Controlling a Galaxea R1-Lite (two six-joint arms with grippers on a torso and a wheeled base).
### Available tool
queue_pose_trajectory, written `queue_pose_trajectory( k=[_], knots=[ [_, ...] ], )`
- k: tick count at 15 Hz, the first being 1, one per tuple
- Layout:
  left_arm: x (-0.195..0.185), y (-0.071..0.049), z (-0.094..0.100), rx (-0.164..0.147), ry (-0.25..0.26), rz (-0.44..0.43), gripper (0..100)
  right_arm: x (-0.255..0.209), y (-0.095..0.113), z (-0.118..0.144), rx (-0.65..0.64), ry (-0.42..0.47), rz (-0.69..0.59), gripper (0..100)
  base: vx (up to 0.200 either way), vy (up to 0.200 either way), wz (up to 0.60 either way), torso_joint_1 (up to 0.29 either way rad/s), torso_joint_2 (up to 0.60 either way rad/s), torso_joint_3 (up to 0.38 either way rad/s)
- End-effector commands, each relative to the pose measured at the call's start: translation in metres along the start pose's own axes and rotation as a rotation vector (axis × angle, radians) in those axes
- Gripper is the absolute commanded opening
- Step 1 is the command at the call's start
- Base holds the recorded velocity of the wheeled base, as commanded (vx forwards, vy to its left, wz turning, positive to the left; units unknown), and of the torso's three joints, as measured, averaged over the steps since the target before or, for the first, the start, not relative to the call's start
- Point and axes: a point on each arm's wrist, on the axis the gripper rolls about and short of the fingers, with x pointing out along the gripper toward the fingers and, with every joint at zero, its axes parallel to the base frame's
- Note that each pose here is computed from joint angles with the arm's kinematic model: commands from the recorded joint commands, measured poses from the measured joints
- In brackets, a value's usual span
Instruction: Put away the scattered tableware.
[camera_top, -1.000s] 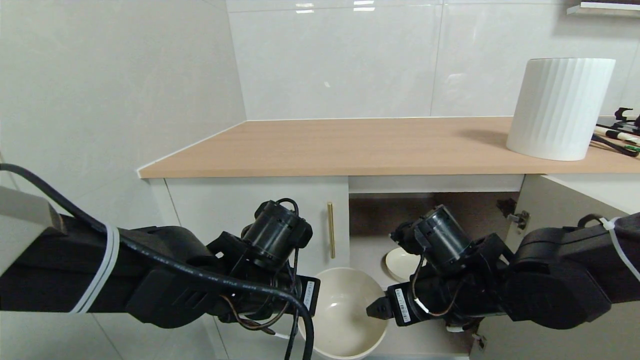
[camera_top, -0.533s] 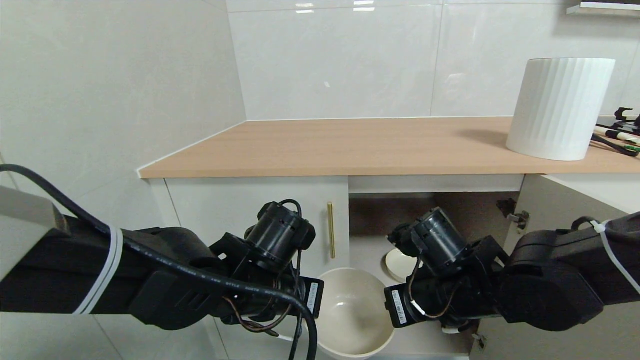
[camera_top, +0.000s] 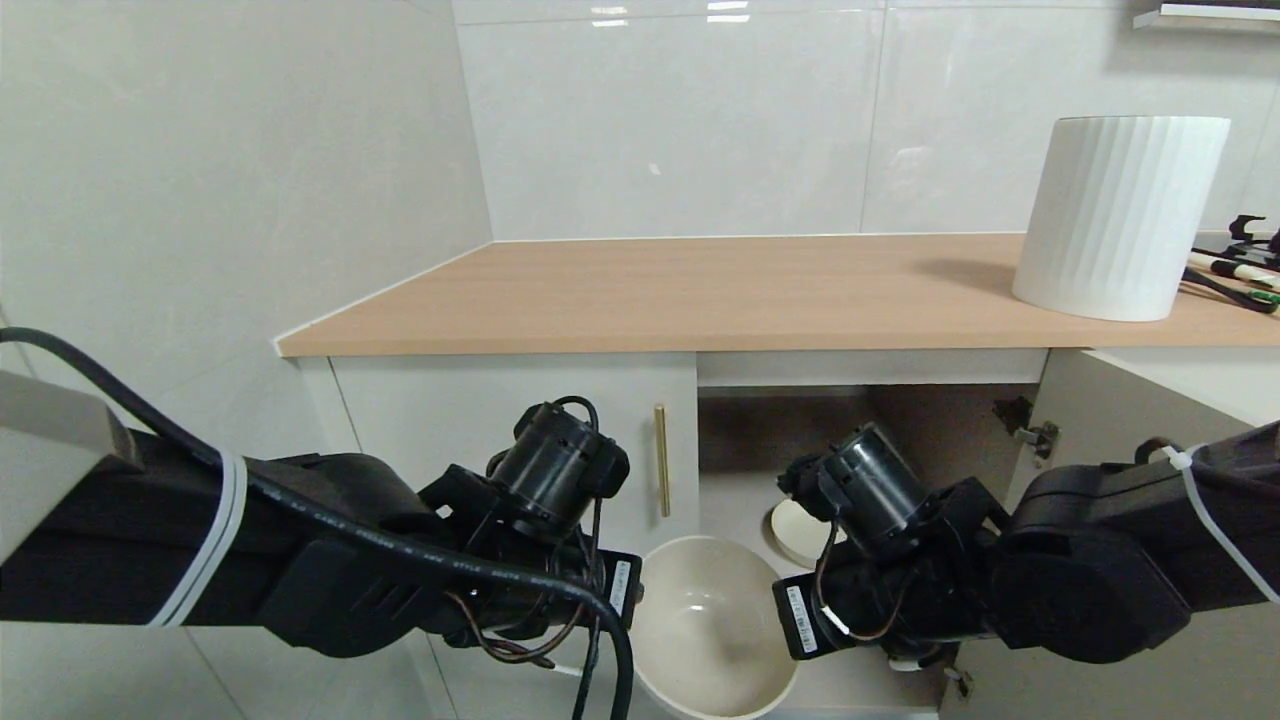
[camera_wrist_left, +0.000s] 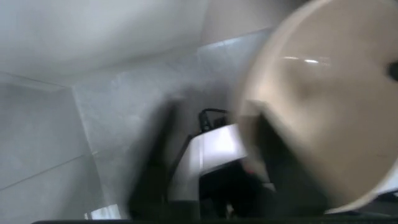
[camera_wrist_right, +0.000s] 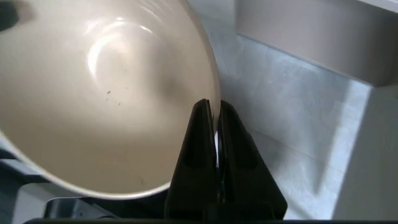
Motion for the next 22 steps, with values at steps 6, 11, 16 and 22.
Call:
queue_pose_trajectory(
  k=[6,11,16,22],
  knots=[
    [-0.007,0.002,0.013,-0.08,-0.121,-0.017,100,0.044,-0.034,0.013,0.119,-0.088,-0.116,0,0.0,0.0,0.0,0.0,0.0,0.0],
    [-0.008,0.002,0.014,-0.082,-0.127,-0.018,100,0.087,-0.073,0.015,0.229,-0.322,-0.239,0,0.0,0.0,0.0,0.0,0.0,0.0],
    [-0.011,0.003,0.015,-0.085,-0.136,-0.022,100,0.108,-0.12,0.031,0.319,-0.376,-0.312,0,0.0,0.0,0.0,0.0,0.0,0.0],
    [-0.011,0.003,0.015,-0.086,-0.136,-0.02,100,0.124,-0.15,0.046,0.373,-0.407,-0.356,0,0.0,0.0,0.0,0.0,0.0,0.0]
  ],
)
